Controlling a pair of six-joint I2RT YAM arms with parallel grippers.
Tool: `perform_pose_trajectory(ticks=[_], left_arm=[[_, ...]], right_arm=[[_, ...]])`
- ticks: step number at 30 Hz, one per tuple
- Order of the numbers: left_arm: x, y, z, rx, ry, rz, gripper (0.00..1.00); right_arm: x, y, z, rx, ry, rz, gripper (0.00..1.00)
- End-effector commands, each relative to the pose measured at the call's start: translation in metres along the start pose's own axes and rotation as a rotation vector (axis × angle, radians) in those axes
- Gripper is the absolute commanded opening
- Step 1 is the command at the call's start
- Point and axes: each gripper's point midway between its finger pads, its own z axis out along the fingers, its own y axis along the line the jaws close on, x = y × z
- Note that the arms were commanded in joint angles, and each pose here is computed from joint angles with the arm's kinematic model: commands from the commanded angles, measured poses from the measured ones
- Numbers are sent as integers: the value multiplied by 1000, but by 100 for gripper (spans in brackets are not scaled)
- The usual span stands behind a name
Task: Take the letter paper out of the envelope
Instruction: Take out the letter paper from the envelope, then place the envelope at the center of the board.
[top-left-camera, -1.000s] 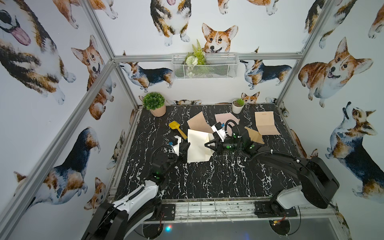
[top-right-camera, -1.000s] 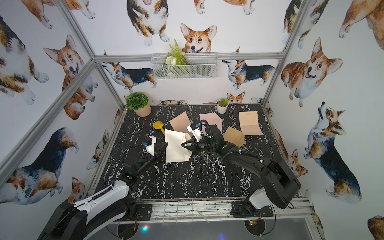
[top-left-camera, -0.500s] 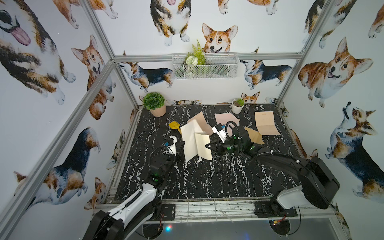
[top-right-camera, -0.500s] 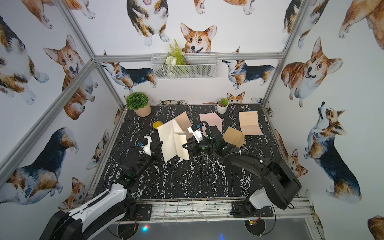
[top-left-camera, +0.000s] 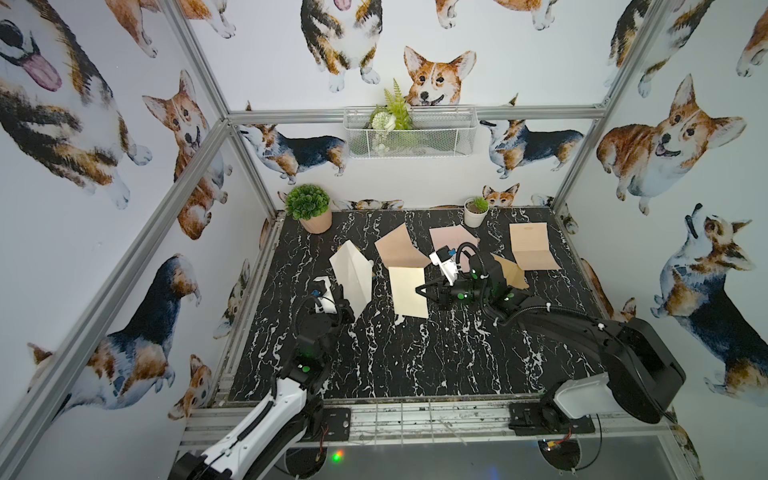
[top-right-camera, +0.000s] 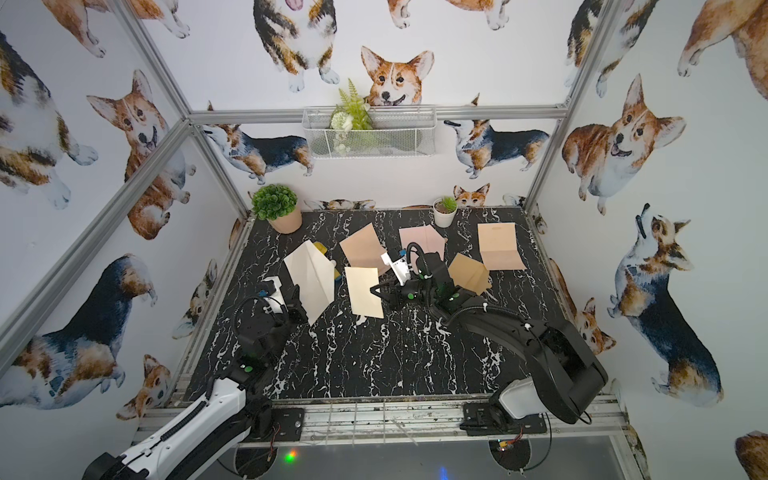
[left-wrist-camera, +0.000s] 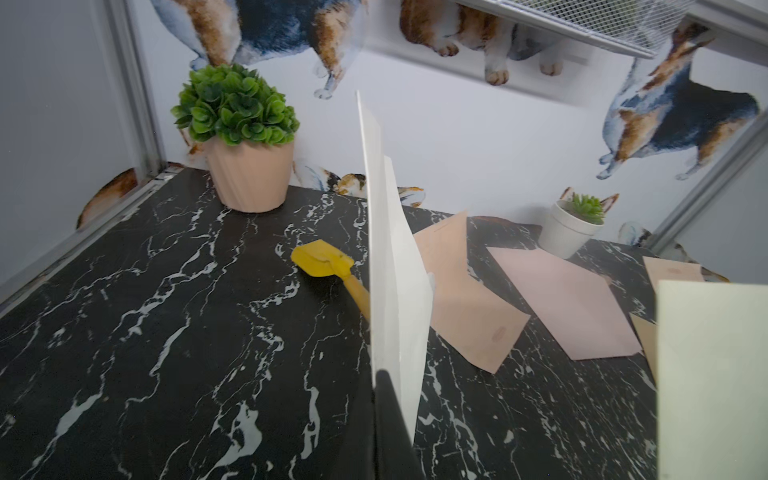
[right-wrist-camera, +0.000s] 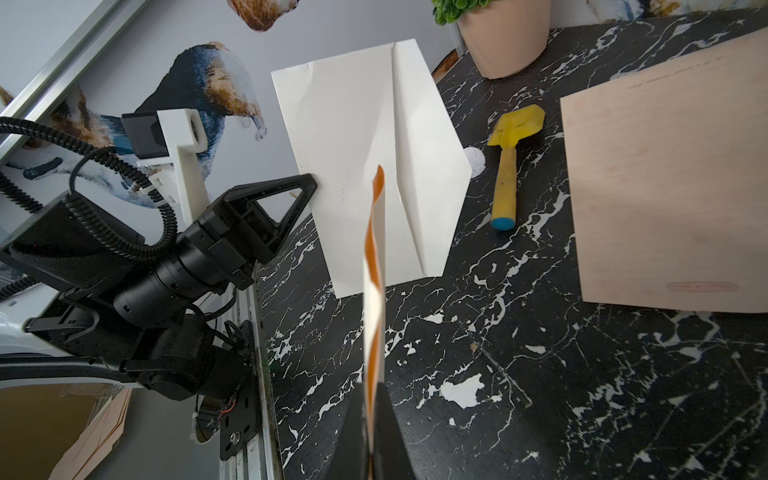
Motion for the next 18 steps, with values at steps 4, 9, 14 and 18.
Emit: perform_pose_trajectory(ticks=[4, 9, 14, 18], left_arm=[[13, 45, -5, -250, 27, -65, 0], [18, 66, -14, -360, 36, -81, 0], [23, 88, -28, -456, -4, -146, 0], [25, 98, -34, -485, -25, -191, 11]], right_arm=[[-9, 1, 2, -8, -33, -23, 0], [-8, 1, 4, -21, -25, -26, 0], [5, -3, 5, -25, -10, 5, 0], [20, -8, 5, -24, 11, 43, 0]])
